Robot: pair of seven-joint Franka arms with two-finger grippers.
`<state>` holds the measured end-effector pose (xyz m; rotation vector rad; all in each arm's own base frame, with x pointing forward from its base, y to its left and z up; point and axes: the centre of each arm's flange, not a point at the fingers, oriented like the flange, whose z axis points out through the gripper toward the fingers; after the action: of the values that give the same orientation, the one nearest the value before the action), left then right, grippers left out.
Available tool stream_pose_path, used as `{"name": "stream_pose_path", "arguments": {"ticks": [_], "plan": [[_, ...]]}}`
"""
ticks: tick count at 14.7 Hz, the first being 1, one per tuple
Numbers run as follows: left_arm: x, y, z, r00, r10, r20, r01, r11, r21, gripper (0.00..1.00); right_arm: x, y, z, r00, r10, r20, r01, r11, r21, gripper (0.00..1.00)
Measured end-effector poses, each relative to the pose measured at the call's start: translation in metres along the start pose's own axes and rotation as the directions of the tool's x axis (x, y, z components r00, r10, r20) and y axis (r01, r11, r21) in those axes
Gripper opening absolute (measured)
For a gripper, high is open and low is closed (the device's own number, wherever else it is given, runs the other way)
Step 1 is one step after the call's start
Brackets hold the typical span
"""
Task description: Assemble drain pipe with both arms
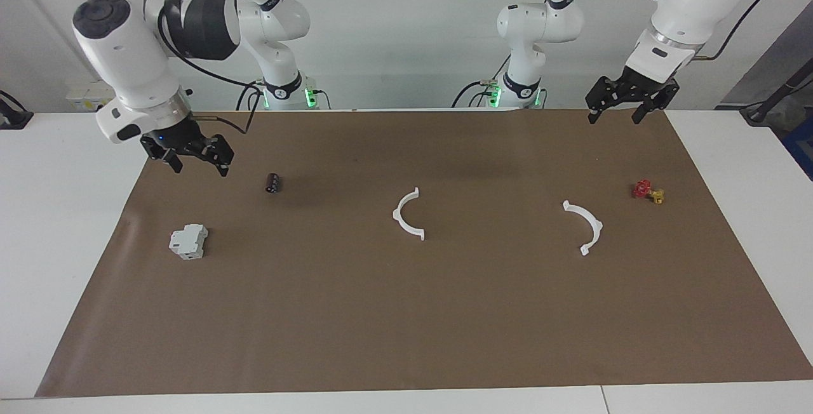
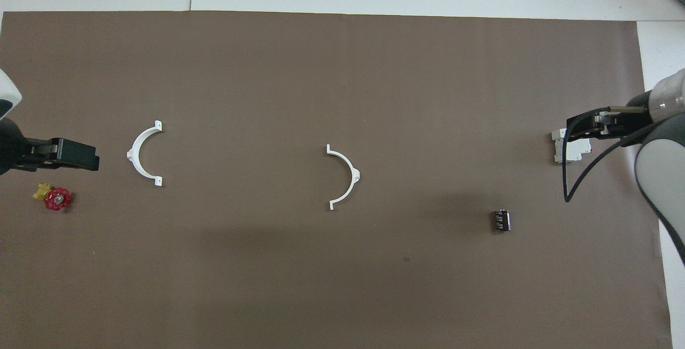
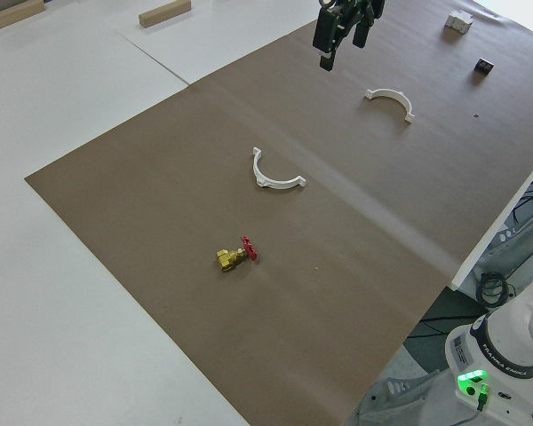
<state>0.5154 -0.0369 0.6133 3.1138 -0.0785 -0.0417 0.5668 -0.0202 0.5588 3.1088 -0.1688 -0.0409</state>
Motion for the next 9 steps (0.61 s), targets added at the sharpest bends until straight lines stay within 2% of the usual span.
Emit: {"name": "stream_pose_path", "arguments": {"ticks": [3,6,9], "plan": [[0.000,-0.017,0.000,1.000,-0.032,0.000,0.032,1.000,0.000,1.00,-0.012,-0.001,-0.043,0.997,-0.066,0.040,0.066,0.998,-0.001,1.00],[0.001,-0.021,0.004,0.999,-0.041,-0.006,0.041,0.999,0.000,1.00,-0.016,-0.003,-0.054,0.988,-0.145,0.046,0.145,0.989,0.003,1.00],[0.007,-0.024,0.035,0.989,-0.076,-0.128,0.075,0.997,-0.008,1.00,-0.015,-0.003,-0.051,0.987,-0.154,0.050,0.154,0.988,0.003,1.00]]}}
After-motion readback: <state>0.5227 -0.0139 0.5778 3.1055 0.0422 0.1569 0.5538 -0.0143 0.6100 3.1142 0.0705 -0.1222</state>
